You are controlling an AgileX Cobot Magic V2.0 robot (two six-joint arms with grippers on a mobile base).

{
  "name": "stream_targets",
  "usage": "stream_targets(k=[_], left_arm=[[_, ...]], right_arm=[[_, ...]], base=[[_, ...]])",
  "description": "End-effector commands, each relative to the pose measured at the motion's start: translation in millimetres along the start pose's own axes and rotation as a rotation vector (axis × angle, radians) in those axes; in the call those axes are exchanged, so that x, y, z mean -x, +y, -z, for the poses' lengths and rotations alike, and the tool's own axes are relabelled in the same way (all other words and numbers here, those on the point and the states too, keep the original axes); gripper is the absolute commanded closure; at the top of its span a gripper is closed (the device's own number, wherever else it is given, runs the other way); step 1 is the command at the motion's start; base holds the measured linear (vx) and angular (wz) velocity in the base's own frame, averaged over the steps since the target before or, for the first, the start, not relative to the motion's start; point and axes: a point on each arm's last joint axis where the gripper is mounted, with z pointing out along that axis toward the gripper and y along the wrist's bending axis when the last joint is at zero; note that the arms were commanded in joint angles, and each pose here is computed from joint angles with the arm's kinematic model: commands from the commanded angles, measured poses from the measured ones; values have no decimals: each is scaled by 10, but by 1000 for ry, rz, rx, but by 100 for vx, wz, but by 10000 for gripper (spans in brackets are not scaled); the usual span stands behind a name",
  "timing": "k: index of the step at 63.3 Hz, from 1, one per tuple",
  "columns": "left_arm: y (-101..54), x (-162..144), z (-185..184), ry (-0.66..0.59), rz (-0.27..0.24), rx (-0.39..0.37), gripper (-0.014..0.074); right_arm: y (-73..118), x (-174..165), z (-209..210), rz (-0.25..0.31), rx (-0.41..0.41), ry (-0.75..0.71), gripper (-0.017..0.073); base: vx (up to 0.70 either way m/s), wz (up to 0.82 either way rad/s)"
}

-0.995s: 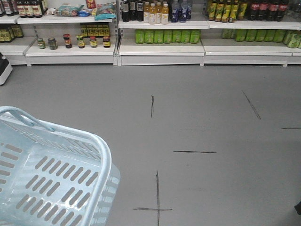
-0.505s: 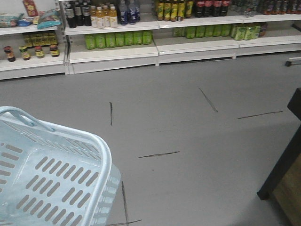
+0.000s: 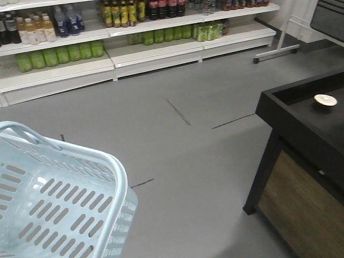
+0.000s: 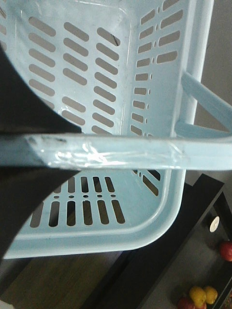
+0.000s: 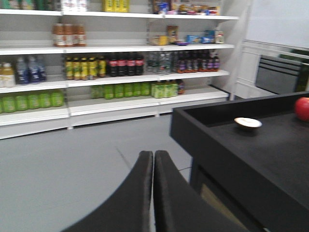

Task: Pick three apples into basket with both arms
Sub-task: 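Turn the base toward the table with red apples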

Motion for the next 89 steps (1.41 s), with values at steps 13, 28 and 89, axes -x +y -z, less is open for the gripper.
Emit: stream_targets(k=[13,28,89], left_arm=[[-49,152,48,-112,14,-29,601],[-49,152,48,-112,14,-29,601],[-49,152,48,-112,14,-29,601]], right_arm=[[3,25,4,14,0,-68,564],[3,25,4,14,0,-68,564],[3,25,4,14,0,-68,564]], base=[[13,-50],[14,-53],[14,-59]])
